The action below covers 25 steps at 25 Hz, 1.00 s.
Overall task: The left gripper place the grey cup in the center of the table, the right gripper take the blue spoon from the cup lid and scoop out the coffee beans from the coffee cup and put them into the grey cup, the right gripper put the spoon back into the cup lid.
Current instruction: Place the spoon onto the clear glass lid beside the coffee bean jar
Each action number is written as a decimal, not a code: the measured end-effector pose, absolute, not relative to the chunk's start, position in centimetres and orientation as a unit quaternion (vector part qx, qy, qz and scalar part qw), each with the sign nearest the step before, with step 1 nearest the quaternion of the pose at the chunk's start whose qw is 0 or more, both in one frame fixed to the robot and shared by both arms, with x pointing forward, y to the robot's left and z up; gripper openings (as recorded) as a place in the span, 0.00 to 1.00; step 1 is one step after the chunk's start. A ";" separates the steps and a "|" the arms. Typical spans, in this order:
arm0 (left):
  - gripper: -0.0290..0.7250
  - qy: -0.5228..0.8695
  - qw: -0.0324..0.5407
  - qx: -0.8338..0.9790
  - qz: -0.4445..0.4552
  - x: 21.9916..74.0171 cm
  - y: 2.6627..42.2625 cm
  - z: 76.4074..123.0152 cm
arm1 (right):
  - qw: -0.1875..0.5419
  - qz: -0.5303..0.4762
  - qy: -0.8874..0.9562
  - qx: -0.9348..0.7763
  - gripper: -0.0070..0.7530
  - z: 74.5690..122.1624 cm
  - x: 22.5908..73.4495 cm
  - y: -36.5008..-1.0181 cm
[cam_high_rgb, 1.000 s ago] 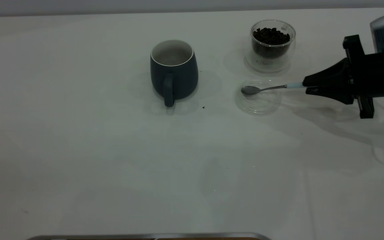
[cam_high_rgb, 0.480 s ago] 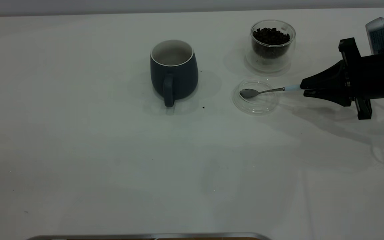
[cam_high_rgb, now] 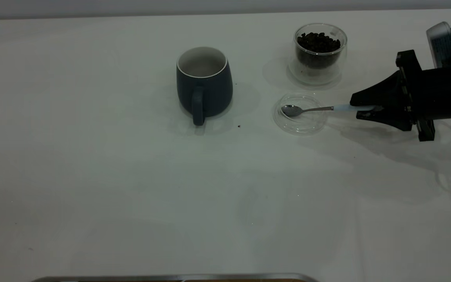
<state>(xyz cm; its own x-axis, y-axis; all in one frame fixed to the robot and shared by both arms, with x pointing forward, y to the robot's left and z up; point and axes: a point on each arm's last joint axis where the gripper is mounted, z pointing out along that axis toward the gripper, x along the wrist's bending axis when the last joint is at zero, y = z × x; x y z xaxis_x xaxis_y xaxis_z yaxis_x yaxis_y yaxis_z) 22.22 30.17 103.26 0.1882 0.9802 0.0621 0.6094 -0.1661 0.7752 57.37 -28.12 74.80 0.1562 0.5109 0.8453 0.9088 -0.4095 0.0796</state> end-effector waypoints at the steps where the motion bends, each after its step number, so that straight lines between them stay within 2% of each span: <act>1: 0.79 0.564 0.314 0.704 0.296 22.2 30.2 103.3 | 0.234 -0.428 -0.494 -0.719 0.40 74.8 57.4 -28.0; 4: 0.79 0.564 0.314 0.704 0.296 22.2 30.2 103.3 | 0.236 -0.431 -0.506 -0.709 0.42 75.0 57.6 -27.3; 6: 0.79 0.564 0.314 0.704 0.296 22.2 30.2 103.3 | 0.235 -0.434 -0.513 -0.703 0.47 75.0 57.8 -26.9; 8: 0.79 0.564 0.314 0.704 0.296 22.2 30.2 103.3 | 0.232 -0.432 -0.518 -0.701 0.54 75.0 58.0 -26.7; 14: 0.79 0.564 0.314 0.704 0.296 22.2 30.2 103.3 | 0.216 -0.414 -0.525 -0.712 0.85 74.6 58.1 -26.9; 16: 0.79 0.564 0.314 0.704 0.296 22.2 30.2 103.3 | 0.211 -0.408 -0.527 -0.716 0.91 74.5 58.1 -27.0; 20: 0.79 0.565 0.314 0.704 0.295 22.2 30.2 103.3 | 0.200 -0.396 -0.533 -0.720 0.93 74.4 58.0 -27.5; 25: 0.79 0.565 0.314 0.704 0.295 22.2 30.2 103.3 | 0.146 -0.385 -0.558 -0.721 0.92 76.0 58.7 -29.6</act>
<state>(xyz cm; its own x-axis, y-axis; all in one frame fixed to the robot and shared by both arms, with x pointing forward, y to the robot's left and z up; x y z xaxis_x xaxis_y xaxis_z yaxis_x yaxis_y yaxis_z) 22.22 30.17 103.26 0.1878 0.9803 0.0617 0.6095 -0.1656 0.7753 58.72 -29.63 76.05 0.0821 0.6913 0.7179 0.9167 -0.3351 0.2178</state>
